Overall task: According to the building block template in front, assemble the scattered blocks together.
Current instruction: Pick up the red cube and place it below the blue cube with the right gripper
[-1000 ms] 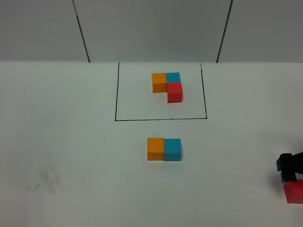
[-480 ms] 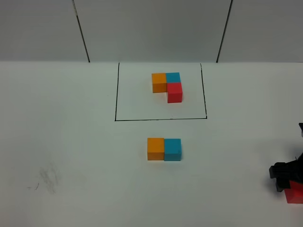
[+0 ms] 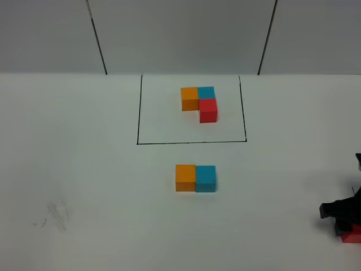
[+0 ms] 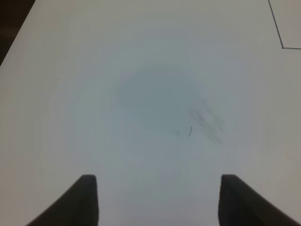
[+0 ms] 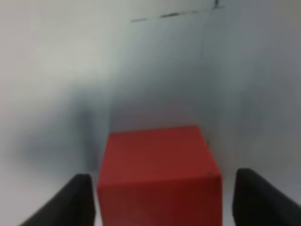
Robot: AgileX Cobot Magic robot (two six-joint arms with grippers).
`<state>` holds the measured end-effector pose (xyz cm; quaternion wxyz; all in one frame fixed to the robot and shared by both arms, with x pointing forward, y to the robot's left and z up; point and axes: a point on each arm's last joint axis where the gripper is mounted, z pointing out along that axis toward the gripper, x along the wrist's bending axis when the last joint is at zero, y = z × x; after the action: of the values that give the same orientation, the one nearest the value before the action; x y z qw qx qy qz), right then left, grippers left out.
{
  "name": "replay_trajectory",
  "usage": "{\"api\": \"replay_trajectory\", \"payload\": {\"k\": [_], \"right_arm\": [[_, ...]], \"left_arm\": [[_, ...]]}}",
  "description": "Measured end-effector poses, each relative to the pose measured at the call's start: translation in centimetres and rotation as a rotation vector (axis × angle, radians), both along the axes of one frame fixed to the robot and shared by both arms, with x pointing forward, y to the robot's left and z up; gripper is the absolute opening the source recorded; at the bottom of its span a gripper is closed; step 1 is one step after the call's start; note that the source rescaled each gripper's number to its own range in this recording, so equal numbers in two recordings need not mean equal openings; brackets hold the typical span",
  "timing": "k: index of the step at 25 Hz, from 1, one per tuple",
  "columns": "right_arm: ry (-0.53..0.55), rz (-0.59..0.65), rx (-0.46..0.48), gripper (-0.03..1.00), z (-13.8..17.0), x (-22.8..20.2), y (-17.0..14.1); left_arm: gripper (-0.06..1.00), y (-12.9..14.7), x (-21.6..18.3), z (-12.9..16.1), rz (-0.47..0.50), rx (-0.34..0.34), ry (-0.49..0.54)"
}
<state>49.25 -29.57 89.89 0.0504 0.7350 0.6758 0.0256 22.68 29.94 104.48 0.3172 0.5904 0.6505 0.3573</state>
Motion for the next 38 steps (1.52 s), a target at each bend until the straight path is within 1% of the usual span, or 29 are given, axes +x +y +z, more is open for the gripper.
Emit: {"api": "replay_trajectory", "payload": {"k": [2,3,7,9,11,13,17,20,24,27,30,33,38], "right_arm": [[0.0,-0.001,0.001,0.22,0.0,0.0,0.0],[0.0,-0.001,0.001,0.23,0.0,0.0,0.0],[-0.002,-0.001,0.001,0.23,0.1,0.0,0.0],[-0.022,0.0,0.001,0.23,0.7,0.0,0.0],[-0.063,0.002,0.01,0.23,2.1,-0.1,0.4],[-0.121,0.011,0.023,0.23,4.1,-0.2,1.0],[-0.206,0.024,0.07,0.23,7.7,-0.9,2.9],[-0.248,0.008,0.122,0.23,9.1,-1.4,5.0],[-0.218,0.025,0.175,0.23,8.9,-2.5,8.7],[-0.201,0.042,0.183,0.23,8.3,-3.4,11.3],[-0.182,0.012,0.163,0.23,7.4,-4.0,13.4],[-0.149,-0.036,0.123,0.23,6.7,-4.1,15.6],[-0.12,-0.054,0.084,0.23,6.7,-3.1,19.4]], "left_arm": [[0.23,0.0,0.0,0.0,0.0,0.0,0.0],[0.23,0.0,0.0,0.0,0.001,-0.001,0.0],[0.23,0.0,0.0,0.0,0.001,-0.001,0.0],[0.23,0.0,0.0,0.0,0.001,-0.001,0.0],[0.23,0.0,0.0,0.0,0.0,0.0,0.0],[0.23,0.0,0.0,0.0,0.0,0.0,0.0],[0.23,0.0,0.0,0.0,0.0,0.0,0.0],[0.23,0.0,0.0,0.0,0.0,0.0,0.0],[0.23,0.0,0.0,0.0,0.0,0.0,0.0],[0.23,0.0,0.0,0.0,0.0,0.0,0.0],[0.23,0.0,0.0,0.0,0.0,0.0,0.0],[0.23,0.0,0.0,0.0,0.0,0.0,0.0],[0.23,0.0,0.0,0.0,0.0,0.0,0.0]]}}
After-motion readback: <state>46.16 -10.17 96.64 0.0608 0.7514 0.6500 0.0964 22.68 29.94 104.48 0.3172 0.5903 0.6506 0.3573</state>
